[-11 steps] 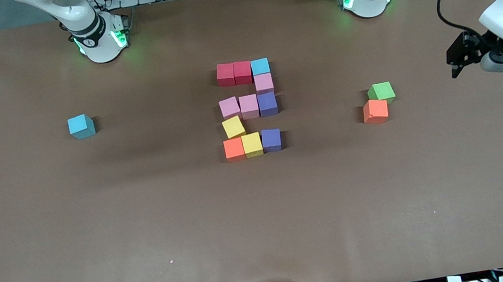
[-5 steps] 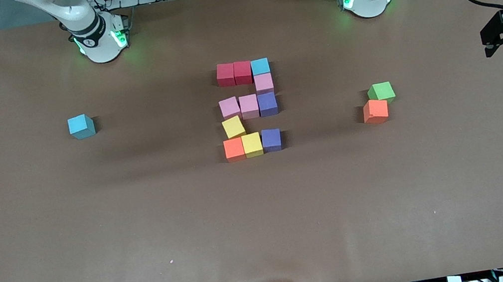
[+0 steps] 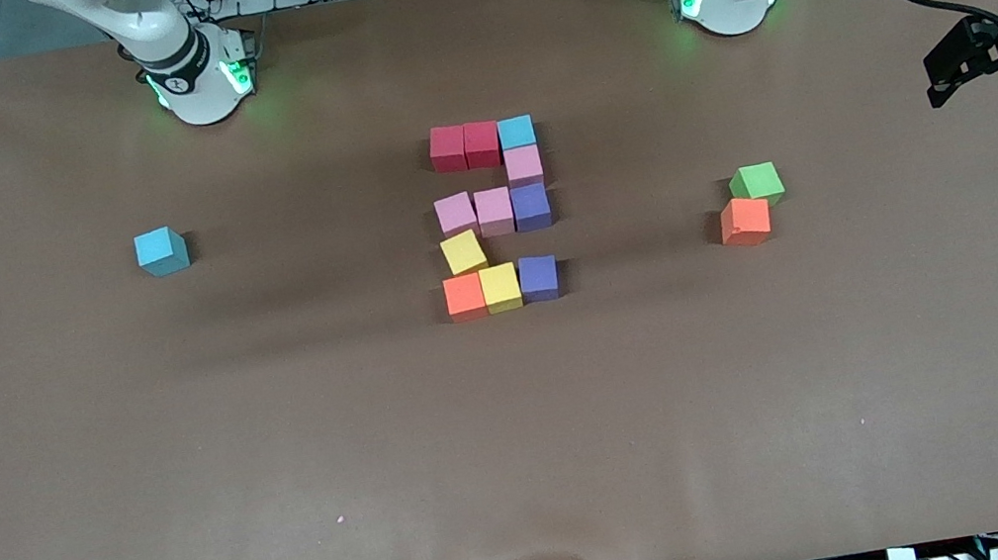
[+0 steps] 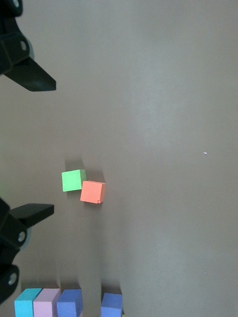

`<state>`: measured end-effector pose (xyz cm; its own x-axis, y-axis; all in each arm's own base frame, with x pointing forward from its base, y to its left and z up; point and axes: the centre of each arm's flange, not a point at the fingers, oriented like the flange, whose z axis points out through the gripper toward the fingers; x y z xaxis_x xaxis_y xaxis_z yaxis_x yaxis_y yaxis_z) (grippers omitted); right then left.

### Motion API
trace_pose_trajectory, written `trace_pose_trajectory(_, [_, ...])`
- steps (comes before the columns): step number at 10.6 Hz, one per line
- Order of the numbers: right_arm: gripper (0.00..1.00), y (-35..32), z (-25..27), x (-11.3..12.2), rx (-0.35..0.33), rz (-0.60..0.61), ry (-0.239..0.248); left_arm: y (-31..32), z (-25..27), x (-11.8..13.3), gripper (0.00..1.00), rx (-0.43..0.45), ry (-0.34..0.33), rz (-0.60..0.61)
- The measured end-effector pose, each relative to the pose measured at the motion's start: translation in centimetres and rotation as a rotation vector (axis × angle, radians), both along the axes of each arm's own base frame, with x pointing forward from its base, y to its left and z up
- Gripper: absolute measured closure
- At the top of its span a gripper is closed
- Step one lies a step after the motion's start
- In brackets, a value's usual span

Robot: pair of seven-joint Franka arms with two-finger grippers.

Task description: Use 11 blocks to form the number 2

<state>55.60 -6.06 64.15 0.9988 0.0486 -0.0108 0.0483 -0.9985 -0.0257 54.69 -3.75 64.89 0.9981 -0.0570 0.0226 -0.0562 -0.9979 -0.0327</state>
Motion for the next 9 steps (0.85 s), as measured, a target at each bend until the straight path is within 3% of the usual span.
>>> trace_pose_trajectory(4, [0.0,0.1,-0.1,0.0,0.0,0.002,0.001,-1.2,-0.3,-0.3,0.0,-0.006,-0.014,0.103])
trace_pose_trajectory(9, [0.0,0.1,-0.1,0.0,0.0,0.002,0.003,-1.3,-0.3,-0.3,0.0,-0.006,-0.019,0.077])
